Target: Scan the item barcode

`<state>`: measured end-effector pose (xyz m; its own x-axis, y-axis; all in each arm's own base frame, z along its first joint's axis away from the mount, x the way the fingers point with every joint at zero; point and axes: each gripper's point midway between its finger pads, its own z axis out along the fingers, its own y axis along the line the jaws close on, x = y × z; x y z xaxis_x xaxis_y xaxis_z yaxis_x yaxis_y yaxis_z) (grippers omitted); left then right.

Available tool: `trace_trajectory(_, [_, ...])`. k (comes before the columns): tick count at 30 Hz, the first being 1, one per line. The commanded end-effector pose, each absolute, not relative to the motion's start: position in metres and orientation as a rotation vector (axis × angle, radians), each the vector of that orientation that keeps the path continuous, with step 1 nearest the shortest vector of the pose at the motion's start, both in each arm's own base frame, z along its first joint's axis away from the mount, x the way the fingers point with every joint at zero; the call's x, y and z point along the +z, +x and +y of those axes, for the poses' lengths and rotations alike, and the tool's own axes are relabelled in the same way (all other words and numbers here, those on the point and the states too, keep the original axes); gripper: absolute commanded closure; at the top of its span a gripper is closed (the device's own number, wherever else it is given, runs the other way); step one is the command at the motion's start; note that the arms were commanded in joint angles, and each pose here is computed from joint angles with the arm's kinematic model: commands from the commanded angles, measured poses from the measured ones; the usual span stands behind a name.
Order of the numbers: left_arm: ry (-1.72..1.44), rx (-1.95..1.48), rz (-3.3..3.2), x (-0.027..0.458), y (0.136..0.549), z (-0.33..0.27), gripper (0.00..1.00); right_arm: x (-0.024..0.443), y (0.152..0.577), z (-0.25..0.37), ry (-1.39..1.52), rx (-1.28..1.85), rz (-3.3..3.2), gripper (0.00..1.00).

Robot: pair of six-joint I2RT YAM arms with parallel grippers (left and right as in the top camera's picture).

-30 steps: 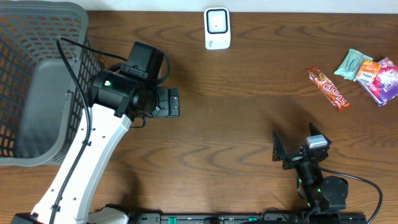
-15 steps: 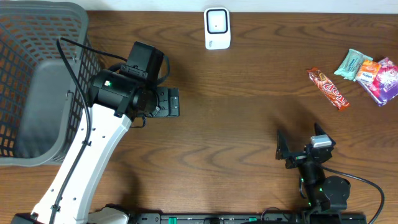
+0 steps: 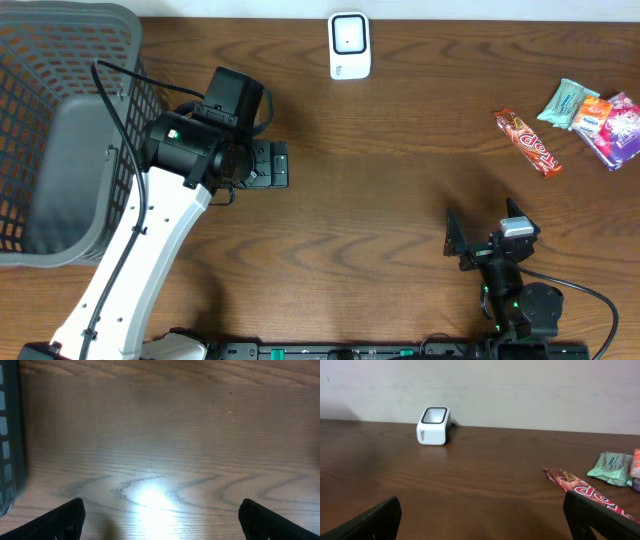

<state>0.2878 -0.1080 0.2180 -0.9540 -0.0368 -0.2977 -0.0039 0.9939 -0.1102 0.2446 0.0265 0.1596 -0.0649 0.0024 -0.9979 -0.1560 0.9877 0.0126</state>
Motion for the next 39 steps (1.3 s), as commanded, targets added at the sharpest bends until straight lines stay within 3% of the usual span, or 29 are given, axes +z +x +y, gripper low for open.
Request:
trace_trajectory(1, [-0.035, -0.136, 2.827, 0.2194, 0.289, -0.1057, 0.02, 0.1584, 0.2448, 0.0219, -0.106, 0.106, 1.635, 0.01])
trace_trajectory(39, [-0.035, -0.136, 2.827, 0.2194, 0.289, -0.1057, 0.02, 0.1585, 0.2447, 0.0223, -0.037, 0.174, 1.64, 0.01])
